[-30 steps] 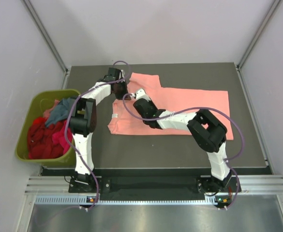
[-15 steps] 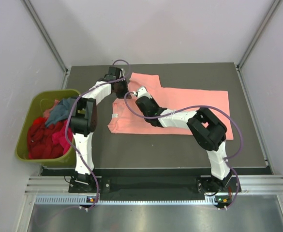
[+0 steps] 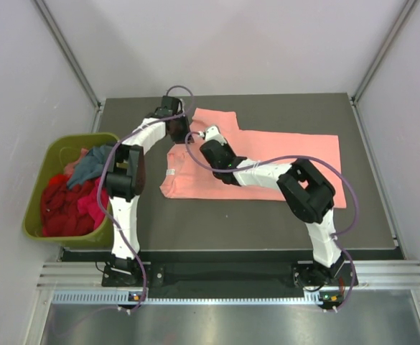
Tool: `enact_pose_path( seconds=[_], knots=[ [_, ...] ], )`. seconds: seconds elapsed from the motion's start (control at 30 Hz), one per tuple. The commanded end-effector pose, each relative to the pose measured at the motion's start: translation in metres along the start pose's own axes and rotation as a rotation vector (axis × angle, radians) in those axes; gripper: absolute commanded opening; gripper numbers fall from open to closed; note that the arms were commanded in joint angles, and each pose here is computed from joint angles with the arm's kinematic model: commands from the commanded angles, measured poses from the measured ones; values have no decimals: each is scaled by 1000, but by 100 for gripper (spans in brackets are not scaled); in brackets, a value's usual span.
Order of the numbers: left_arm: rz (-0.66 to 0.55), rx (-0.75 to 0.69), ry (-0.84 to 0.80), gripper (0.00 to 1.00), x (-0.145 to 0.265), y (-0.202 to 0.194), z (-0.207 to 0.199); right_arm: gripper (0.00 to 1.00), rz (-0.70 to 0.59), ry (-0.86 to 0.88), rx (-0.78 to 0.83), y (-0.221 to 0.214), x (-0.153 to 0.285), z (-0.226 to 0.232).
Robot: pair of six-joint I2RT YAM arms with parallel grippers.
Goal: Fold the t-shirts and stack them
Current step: Fold the tshirt
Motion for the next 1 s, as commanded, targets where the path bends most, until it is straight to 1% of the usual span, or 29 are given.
enact_pose_path(
  seconds=[0.0, 0.03, 0.1, 0.17, 0.2, 0.23, 0.27, 0.3, 0.33, 0.37, 0.4, 0.43, 0.47, 0.5, 0.53, 0.57, 0.6, 0.67, 0.7, 0.77, 0.8, 0.87, 0.9, 0.97],
  knots=[
    [-47, -53, 91, 28, 21, 26, 11, 18, 7, -78, -86, 13, 4, -19],
    [-63, -71, 126, 37, 31, 33, 15, 18, 23, -87, -93, 13, 9, -26],
    [-54, -84, 163, 38, 44, 32, 17, 21, 50, -85, -142, 10, 15, -32],
    [-81, -95, 191, 39, 64, 40, 16, 23, 104, -60, -162, 4, 24, -39],
    [-65, -95, 188, 38, 68, 33, 15, 23, 125, -48, -198, 1, 27, -40],
    [-81, -104, 169, 38, 80, 35, 7, 23, 140, -40, -229, 3, 31, -48],
    [-77, -105, 144, 38, 84, 30, 0, 23, 192, -26, -265, -8, 37, -50],
    [-42, -93, 128, 38, 82, 13, -4, 22, 213, -32, -303, -11, 42, -64],
    [-60, -91, 104, 38, 92, 12, -12, 22, 241, -32, -328, -18, 46, -71],
    [-50, -85, 58, 38, 94, 3, -20, 21, 305, -24, -368, -38, 52, -75],
    [1, -58, 42, 38, 88, -23, -23, 21, 310, -38, -431, -35, 56, -96],
    [-29, -58, 19, 38, 95, -22, -29, 21, 331, -44, -466, -41, 59, -105],
    [-18, -49, 6, 38, 96, -32, -32, 21, 383, -52, -495, -62, 64, -113],
    [9, -49, -1, 38, 95, -51, -36, 21, 374, -75, -556, -60, 67, -135],
    [15, -49, -6, 38, 92, -58, -38, 21, 384, -89, -584, -66, 69, -145],
    [34, -52, -7, 38, 90, -68, -39, 21, 405, -81, -611, -73, 71, -152],
    [71, -50, -8, 38, 86, -84, -39, 21, 426, -120, -648, -85, 72, -173],
    [126, -26, -3, 38, 81, -108, -34, 20, 475, -142, -689, -101, 74, -188],
    [139, -13, 5, 38, 80, -114, -32, 20, 501, -187, -727, -110, 76, -207],
    [168, 3, 40, 38, 78, -129, -23, 20, 534, -247, -776, -125, 81, -223],
    [173, 10, 53, 38, 78, -133, -21, 20, 543, -288, -809, -132, 83, -237],
    [181, 15, 93, 38, 78, -140, -13, 20, 559, -326, -842, -144, 88, -249],
    [192, 17, 112, 38, 79, -146, -9, 20, 577, -367, -865, -158, 91, -261],
    [210, 19, 175, 38, 79, -155, 3, 20, 607, -405, -879, -176, 94, -269]
  ],
)
Point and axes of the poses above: each gripper's point midway between its finger pads, its own x axis back along the fingers, its own z axis along the line the jaws close on, y = z × x, the point moved 1 cm from there along x, back along the fingers, and after that the axes turned 13 degrees about -x, right-handed, at the moved point
